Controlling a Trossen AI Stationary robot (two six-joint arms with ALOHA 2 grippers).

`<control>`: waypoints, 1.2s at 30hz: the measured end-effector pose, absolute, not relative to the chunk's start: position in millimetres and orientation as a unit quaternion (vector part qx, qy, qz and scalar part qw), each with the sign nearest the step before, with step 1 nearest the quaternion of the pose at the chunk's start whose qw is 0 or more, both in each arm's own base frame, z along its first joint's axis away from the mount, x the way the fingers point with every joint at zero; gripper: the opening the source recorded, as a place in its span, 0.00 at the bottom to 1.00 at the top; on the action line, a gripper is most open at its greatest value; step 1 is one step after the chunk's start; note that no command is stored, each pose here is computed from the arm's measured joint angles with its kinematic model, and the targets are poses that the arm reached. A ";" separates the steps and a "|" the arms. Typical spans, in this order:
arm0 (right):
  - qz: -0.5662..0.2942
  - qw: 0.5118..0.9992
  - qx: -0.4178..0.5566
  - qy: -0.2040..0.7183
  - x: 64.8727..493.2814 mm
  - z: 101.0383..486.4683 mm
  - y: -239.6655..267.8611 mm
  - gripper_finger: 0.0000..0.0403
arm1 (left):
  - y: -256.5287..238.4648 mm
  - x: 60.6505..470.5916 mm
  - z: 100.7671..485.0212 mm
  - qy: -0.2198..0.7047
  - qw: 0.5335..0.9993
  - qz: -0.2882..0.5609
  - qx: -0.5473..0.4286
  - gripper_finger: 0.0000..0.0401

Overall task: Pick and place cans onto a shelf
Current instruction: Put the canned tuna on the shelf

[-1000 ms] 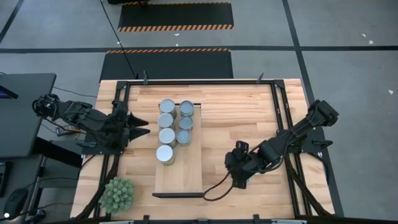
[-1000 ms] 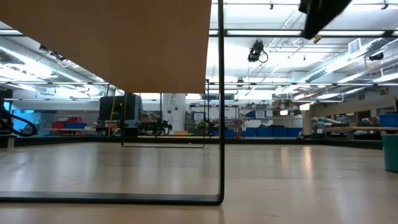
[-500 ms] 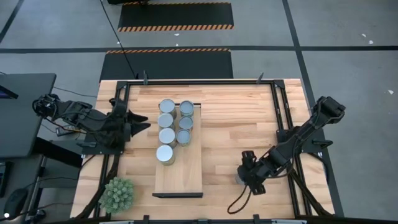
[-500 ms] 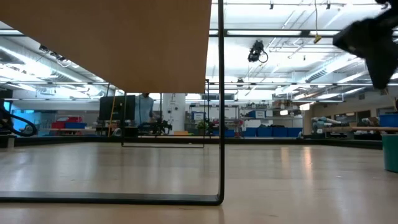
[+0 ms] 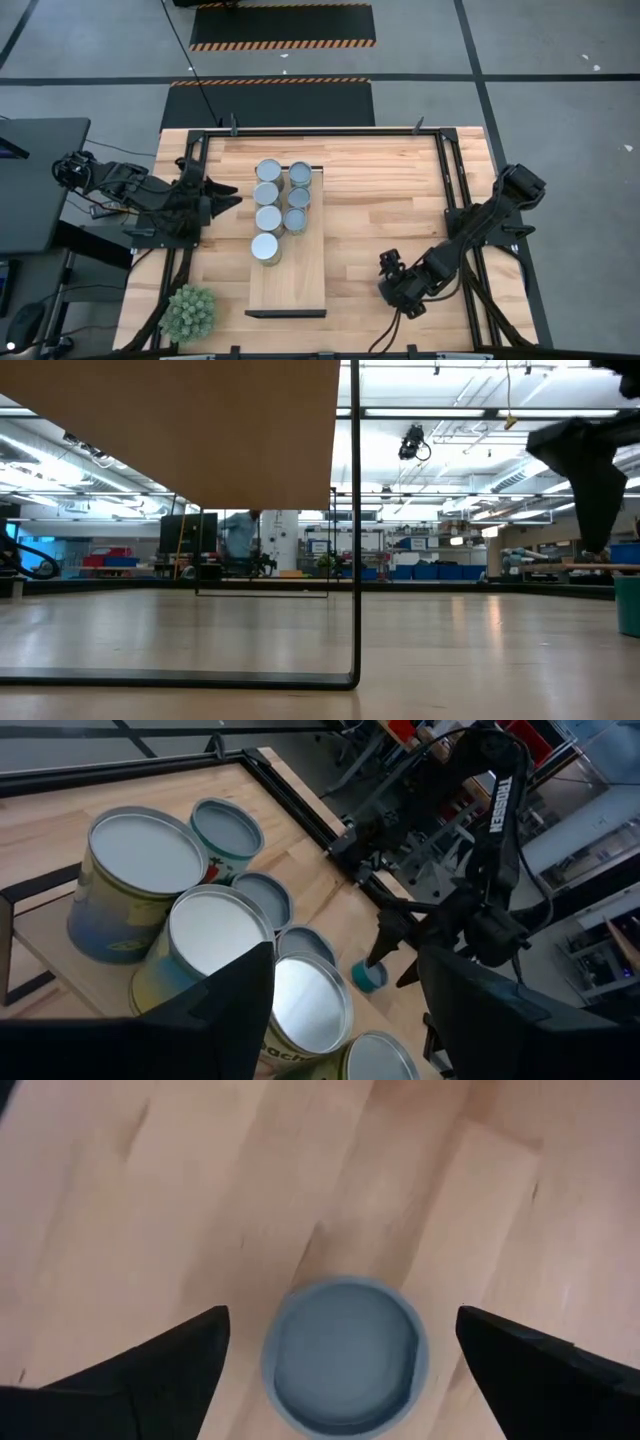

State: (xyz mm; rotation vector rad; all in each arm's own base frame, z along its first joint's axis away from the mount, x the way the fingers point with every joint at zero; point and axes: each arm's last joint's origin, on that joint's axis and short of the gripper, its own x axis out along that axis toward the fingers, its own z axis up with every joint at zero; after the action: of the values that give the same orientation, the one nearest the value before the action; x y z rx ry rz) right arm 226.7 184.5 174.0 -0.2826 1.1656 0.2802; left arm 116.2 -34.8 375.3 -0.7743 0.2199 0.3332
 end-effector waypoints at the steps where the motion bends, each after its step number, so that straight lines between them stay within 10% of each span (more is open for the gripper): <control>1: 0.128 0.814 -0.128 0.552 227.2 172.1 184.2 0.99 | -34.8 116.2 375.3 0.107 0.907 0.161 -0.375 0.63; 21: 0.109 0.804 -0.074 0.579 224.4 147.1 165.6 0.97 | -35.4 115.4 372.6 0.130 0.912 0.149 -0.359 0.63; 36: 0.122 0.805 -0.072 0.576 233.6 152.4 160.6 0.72 | -36.0 115.5 372.6 0.137 0.917 0.139 -0.348 0.63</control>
State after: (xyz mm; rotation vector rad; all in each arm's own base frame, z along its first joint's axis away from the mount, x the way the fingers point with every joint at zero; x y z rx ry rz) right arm 233.6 160.6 152.4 -0.1543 1.2335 0.2617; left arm 115.5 -36.0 372.6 -0.7160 0.2824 0.2860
